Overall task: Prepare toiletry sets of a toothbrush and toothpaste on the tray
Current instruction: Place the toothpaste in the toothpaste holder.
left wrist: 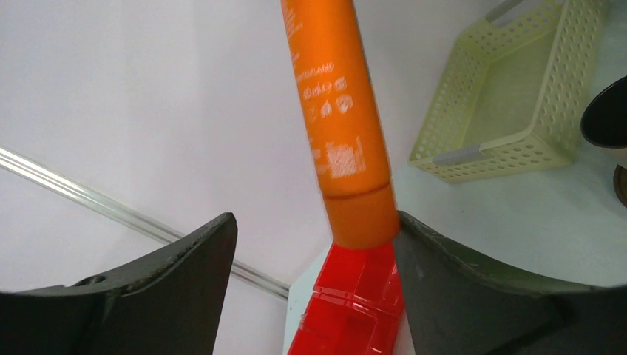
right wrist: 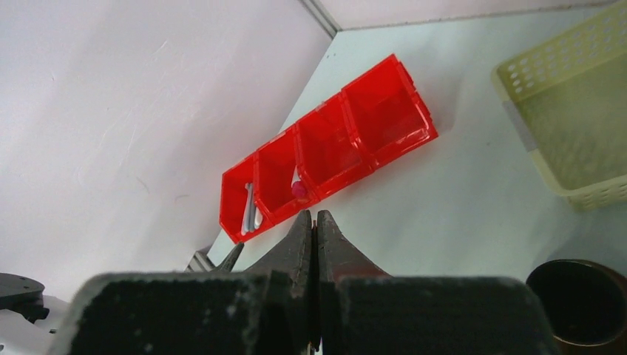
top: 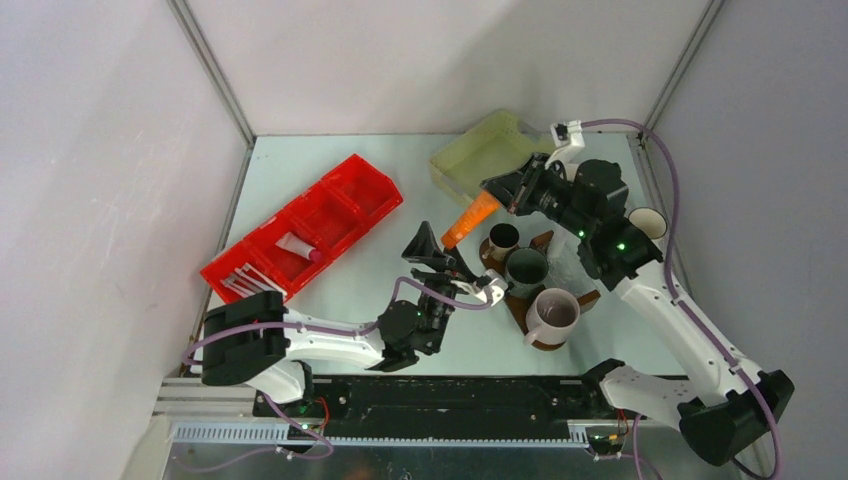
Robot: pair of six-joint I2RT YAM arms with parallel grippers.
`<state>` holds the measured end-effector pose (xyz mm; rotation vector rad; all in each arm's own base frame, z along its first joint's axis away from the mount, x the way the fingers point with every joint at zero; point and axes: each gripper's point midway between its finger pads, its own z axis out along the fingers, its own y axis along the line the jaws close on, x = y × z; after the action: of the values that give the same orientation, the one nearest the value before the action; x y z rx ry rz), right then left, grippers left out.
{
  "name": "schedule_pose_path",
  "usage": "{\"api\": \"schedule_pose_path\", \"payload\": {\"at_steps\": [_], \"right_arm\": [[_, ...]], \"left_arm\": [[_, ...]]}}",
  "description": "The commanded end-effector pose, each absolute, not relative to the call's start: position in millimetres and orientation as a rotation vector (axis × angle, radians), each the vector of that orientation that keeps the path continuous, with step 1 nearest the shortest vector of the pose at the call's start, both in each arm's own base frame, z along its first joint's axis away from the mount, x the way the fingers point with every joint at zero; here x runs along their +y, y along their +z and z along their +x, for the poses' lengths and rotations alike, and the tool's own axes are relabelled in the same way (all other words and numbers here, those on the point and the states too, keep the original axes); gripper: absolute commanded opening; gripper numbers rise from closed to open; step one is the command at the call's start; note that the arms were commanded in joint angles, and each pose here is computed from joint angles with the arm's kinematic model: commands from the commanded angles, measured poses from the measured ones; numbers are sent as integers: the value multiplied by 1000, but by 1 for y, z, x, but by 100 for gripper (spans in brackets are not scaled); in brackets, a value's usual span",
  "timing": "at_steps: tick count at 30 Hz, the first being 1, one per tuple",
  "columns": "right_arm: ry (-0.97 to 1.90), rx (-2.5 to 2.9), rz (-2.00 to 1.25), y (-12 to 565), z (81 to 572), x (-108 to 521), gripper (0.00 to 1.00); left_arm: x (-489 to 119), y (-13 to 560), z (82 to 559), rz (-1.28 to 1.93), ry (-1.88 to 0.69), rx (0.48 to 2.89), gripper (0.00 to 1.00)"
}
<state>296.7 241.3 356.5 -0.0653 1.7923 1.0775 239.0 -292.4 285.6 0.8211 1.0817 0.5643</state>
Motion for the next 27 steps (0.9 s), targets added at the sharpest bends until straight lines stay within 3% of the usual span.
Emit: {"api": "schedule_pose_path", "payload": {"at_steps": [1,10,27], "right_arm": [[1015,1614,-108,407,293,222,0],[758,1573,-137,411,289,177,0],[322,1507,-227,380,263,89,0]], "left_arm": [[-286,298,237,704,488,1110,86],[-285,282,237,704,380,1191,98],[-225,271,258,559,83,1493,100]]}}
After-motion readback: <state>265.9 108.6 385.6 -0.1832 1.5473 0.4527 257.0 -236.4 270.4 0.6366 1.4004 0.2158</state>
